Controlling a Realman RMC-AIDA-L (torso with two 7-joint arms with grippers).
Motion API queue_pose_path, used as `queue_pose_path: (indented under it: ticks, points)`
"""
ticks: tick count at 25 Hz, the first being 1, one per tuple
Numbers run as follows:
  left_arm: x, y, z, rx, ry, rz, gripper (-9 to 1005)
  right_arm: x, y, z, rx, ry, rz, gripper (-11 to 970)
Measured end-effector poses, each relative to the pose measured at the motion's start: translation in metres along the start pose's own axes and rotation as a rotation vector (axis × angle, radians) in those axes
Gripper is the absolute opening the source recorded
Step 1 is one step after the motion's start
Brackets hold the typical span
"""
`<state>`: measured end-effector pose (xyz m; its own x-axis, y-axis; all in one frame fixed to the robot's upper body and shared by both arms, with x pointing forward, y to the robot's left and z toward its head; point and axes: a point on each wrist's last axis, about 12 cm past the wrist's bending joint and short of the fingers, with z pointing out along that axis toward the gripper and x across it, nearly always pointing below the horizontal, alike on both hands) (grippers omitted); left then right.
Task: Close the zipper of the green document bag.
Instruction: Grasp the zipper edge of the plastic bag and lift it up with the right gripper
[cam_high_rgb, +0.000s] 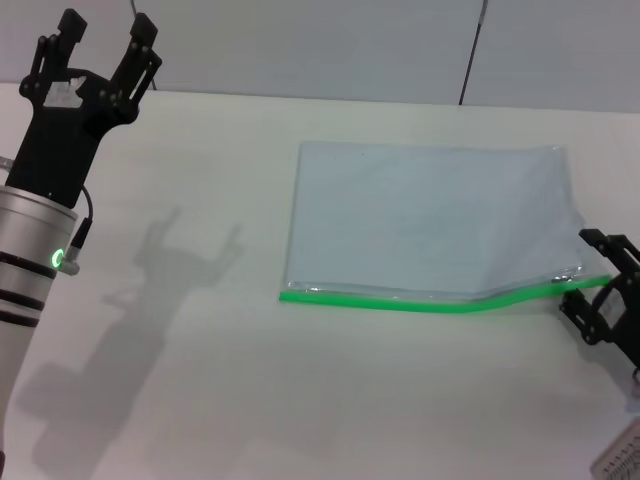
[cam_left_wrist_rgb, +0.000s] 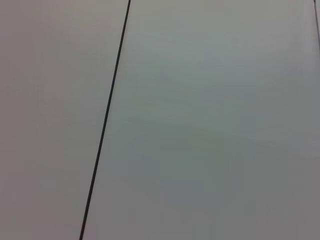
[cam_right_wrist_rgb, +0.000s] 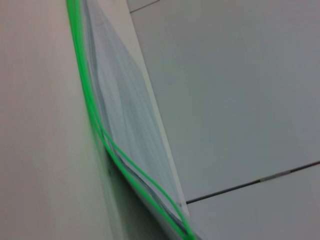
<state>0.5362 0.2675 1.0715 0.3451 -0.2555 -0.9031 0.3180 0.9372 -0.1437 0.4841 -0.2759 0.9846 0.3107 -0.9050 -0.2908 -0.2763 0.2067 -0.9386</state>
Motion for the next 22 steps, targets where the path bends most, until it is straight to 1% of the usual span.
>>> queue_pose_path:
  ticks: [10, 15, 17, 22]
  points:
    - [0.000, -0.001, 0.001, 0.005, -0.001, -0.003, 814, -0.002, -0.002, 0.016, -0.047, 0.006, -0.021, 707]
    - [0.000, -0.001, 0.002, 0.004, -0.002, -0.003, 812, -0.006, -0.004, 0.021, -0.048, -0.003, -0.056, 511]
    - [0.000, -0.001, 0.002, 0.003, -0.002, -0.003, 811, -0.008, -0.005, 0.023, -0.045, -0.009, -0.068, 271]
    - [0.000, -0.001, 0.001, 0.004, -0.001, -0.003, 809, -0.011, -0.006, 0.025, -0.039, -0.021, -0.074, 146]
